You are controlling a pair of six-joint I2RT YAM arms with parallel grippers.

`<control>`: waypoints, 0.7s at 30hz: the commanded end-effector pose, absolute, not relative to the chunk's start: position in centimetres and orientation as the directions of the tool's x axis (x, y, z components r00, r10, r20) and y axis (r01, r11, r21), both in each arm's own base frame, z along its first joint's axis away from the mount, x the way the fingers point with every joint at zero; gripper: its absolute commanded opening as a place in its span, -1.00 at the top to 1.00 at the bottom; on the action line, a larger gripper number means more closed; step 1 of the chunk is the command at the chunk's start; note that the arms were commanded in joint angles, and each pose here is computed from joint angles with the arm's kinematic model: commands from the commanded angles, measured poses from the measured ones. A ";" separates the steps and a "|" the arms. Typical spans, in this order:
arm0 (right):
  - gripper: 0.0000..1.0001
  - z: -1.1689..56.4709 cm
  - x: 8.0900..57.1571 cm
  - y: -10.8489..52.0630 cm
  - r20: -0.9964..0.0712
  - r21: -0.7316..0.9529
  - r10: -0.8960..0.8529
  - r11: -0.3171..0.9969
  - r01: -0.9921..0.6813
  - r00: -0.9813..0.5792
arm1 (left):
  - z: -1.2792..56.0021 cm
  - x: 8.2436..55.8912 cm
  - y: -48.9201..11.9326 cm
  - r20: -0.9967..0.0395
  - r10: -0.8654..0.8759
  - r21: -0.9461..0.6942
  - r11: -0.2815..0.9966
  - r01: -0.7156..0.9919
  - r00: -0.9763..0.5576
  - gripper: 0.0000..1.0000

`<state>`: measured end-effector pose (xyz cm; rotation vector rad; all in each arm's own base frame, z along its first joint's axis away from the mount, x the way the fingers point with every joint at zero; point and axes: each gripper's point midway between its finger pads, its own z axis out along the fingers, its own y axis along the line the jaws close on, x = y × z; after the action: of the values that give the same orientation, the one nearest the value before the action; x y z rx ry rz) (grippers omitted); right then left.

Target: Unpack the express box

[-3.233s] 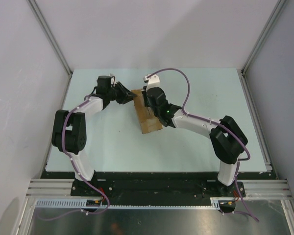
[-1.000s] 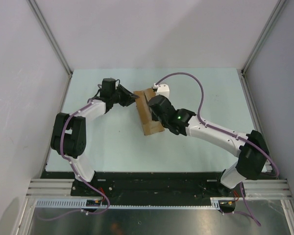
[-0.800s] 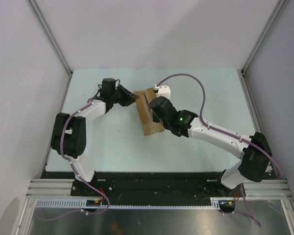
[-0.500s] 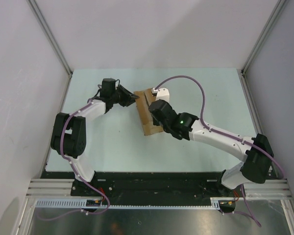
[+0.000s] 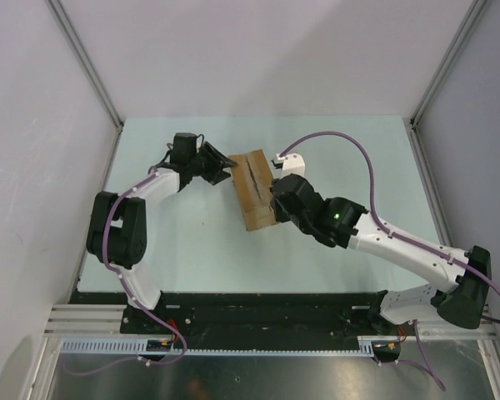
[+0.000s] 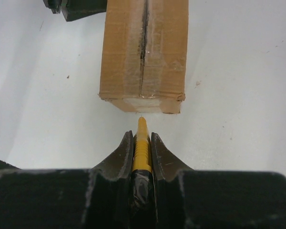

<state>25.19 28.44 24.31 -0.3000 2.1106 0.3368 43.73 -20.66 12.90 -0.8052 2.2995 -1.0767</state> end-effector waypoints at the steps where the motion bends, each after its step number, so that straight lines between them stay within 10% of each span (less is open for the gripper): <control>1: 1.00 24.0 25.3 27.8 -0.836 0.169 -0.047 0.926 -0.338 -0.547 | 14.9 43.0 -21.5 -0.221 -0.583 -0.791 0.577 -0.206 -0.781 -0.26; 16: 1.00 17.7 24.8 27.7 -0.752 0.201 -0.133 0.886 -0.417 -0.645 | 20.5 49.3 -18.9 -0.711 -0.316 -0.543 0.815 0.204 -0.628 -0.53; 21: 1.00 15.7 26.5 28.0 -0.745 0.189 -0.140 0.893 -0.408 -0.652 | 18.3 51.1 -21.8 -0.730 -0.170 -0.528 0.756 0.388 -0.662 -0.52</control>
<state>24.97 26.65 16.11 -0.3780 2.3056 0.3984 49.27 -20.47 19.35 -0.0877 2.1654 -0.8505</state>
